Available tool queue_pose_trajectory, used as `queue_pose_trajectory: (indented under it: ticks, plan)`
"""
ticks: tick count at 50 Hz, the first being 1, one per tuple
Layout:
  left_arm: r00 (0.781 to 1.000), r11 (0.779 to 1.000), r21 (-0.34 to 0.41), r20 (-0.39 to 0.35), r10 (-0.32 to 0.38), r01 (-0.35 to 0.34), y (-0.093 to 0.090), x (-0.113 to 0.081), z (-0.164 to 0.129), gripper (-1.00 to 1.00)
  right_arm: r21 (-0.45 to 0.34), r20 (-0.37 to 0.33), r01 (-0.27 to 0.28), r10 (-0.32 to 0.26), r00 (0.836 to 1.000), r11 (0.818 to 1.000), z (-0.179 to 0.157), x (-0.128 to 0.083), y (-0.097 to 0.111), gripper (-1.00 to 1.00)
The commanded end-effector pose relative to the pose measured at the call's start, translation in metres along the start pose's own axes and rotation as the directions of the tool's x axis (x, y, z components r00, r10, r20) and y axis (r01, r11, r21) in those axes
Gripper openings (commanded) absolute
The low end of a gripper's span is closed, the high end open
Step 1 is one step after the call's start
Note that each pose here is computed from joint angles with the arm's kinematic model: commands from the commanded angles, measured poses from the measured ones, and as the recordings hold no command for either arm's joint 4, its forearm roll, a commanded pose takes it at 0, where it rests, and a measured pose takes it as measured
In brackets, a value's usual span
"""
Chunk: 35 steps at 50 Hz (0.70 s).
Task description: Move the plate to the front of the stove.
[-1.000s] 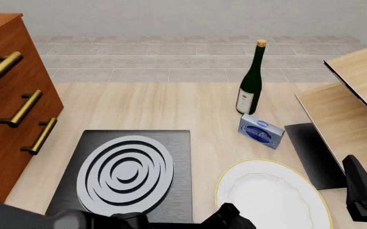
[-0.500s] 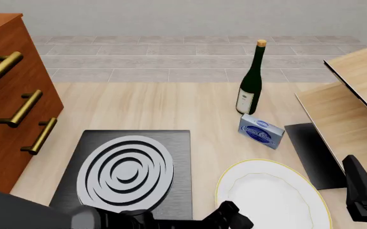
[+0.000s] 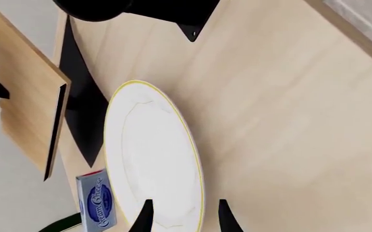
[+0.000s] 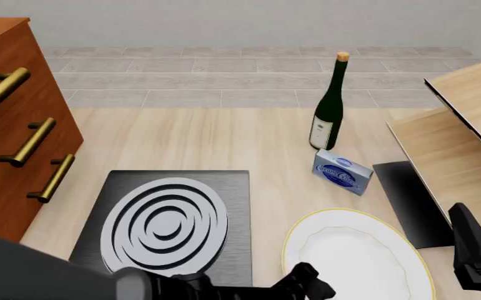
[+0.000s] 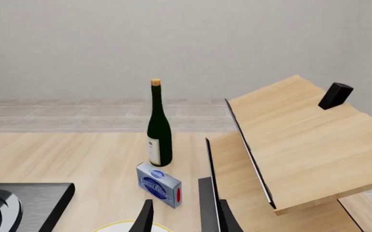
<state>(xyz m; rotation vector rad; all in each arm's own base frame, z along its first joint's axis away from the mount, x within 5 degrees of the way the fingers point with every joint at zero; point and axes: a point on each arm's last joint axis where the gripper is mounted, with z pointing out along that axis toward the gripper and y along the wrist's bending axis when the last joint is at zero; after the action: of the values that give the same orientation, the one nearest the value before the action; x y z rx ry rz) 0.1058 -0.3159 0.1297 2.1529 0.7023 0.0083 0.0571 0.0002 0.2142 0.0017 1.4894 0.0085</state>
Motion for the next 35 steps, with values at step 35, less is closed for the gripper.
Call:
queue_pose_trajectory:
  ticks: [35]
  plan:
    - [1.000, 1.000, 0.007, -0.024, -0.005, 0.005, 0.0007, 0.0098, 0.0160, 1.00, 0.004, -0.011, 0.000, 0.000, 1.000, 1.000, 0.0015, 0.0006, -0.0002, 1.00]
